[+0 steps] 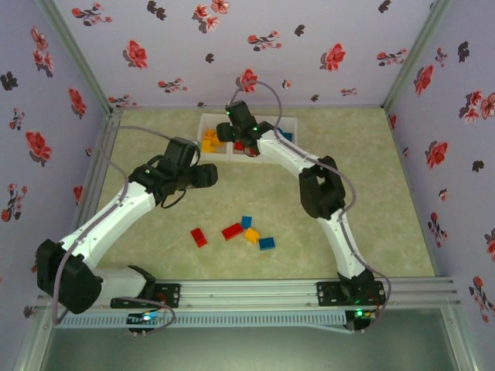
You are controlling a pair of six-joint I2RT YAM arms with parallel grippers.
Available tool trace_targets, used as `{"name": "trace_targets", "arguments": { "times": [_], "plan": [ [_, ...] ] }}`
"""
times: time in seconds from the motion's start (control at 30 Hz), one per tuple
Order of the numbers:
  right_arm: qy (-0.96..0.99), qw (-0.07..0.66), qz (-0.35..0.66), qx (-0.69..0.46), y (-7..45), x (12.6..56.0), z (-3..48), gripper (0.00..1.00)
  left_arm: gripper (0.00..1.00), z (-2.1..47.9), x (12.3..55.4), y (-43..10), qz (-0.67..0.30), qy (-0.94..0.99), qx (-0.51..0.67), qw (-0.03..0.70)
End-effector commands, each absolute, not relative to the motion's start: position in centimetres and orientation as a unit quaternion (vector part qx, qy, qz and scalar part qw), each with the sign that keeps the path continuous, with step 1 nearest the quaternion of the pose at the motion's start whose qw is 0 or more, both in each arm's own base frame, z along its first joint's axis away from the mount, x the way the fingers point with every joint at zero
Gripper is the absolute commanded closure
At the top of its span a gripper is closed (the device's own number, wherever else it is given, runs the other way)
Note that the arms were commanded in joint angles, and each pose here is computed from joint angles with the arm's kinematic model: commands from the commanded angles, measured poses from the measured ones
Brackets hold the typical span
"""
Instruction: Sort the legos into containers by color
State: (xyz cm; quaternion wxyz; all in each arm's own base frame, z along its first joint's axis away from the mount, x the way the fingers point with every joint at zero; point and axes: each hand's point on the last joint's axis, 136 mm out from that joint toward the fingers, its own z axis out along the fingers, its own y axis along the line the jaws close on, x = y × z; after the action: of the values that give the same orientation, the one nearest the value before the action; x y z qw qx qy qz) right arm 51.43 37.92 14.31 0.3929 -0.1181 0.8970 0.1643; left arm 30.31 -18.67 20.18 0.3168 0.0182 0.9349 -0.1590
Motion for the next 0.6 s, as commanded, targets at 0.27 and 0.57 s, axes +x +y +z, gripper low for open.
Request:
{"name": "trace_targets", "arguments": {
  "times": [0.27,0.57],
  "plan": [
    [0.876,0.448,0.156,-0.086,29.4,44.0,22.6,0.33,0.33,14.3,26.3,-22.3,-0.138,0.959,0.063,0.239],
    [0.896,0.417,0.141,-0.060,24.7,39.8,19.9,0.32,0.33,8.8,21.9,-25.4,-0.113,0.971,0.140,0.159]
  ]
}}
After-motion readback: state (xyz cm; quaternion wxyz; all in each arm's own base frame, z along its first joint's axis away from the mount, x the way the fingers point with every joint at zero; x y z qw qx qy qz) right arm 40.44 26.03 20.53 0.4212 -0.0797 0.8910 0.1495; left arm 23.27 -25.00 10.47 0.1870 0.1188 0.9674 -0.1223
